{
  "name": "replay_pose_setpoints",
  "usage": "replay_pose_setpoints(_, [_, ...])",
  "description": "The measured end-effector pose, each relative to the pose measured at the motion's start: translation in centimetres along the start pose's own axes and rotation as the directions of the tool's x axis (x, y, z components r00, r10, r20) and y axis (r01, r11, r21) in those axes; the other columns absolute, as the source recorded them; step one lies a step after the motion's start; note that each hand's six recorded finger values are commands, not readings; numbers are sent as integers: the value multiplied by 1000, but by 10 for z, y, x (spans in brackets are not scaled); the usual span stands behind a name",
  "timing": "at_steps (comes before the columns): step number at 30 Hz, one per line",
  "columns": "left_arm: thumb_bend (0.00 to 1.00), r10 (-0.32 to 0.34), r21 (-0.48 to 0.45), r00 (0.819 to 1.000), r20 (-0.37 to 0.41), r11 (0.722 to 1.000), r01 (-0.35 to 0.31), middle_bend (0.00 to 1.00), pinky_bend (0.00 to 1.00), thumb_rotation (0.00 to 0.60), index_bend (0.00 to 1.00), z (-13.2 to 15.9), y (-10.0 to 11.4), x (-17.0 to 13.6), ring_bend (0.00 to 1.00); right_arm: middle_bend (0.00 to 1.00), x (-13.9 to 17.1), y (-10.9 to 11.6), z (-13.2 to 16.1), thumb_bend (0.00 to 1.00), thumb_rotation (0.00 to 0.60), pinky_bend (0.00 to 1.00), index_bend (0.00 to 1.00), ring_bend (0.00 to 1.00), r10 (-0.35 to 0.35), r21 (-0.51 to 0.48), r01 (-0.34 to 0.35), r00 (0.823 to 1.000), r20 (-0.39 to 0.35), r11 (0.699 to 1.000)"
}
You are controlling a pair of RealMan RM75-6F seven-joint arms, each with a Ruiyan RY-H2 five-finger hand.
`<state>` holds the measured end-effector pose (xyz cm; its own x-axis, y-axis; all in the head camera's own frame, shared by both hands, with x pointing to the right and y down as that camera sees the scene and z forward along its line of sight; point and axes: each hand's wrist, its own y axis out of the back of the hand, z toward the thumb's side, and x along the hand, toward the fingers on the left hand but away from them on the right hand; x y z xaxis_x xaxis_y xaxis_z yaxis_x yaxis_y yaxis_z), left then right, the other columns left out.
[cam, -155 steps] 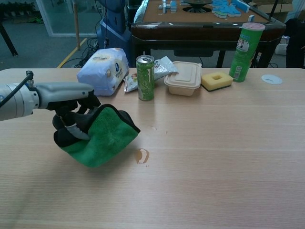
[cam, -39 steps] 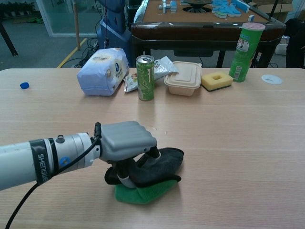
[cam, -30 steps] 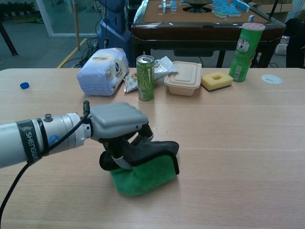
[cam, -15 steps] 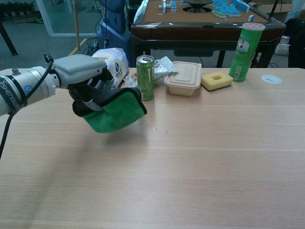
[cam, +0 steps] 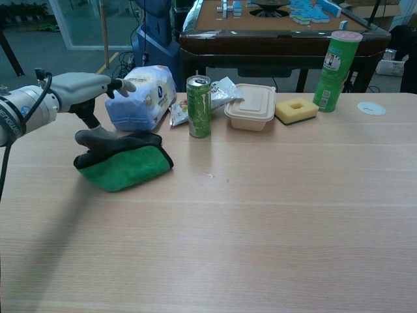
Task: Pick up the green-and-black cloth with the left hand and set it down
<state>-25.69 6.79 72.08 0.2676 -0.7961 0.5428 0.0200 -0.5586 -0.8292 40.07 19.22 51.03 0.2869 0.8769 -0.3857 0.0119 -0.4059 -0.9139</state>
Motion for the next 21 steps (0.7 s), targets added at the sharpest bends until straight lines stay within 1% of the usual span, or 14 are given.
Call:
replay_pose_setpoints(3, [169, 15, -39, 1000, -11, 999, -15, 21, 282, 600, 8, -4, 8, -7, 78, 390, -1, 0, -1, 296, 600, 249, 427, 280, 2, 0, -2, 1000, 0, 1000])
replay_pose_setpoints(5, [169, 32, -55, 999, -27, 998, -33, 21, 282, 600, 35, -13, 15, -15, 96, 390, -2, -1, -2, 296, 600, 249, 427, 280, 5, 0, -5, 1000, 1, 1000])
replay_pose_setpoints(8, [170, 47, -65, 997, -56, 997, -51, 26, 282, 600, 50, -28, 20, -30, 99, 390, -4, -2, -3, 296, 600, 249, 427, 280, 11, -1, -11, 1000, 3, 1000])
replay_pose_setpoints(15, [169, 90, -54, 987, -132, 994, -98, 36, 282, 600, 73, -61, 26, -71, 101, 390, -8, -6, -5, 296, 600, 249, 427, 280, 26, -3, -26, 1000, 6, 1000])
replay_pose_setpoints(21, [170, 140, -37, 971, -193, 988, -150, 38, 282, 600, 90, -86, 32, -116, 101, 389, -12, -10, -8, 296, 600, 249, 427, 281, 43, -5, -43, 999, 9, 999])
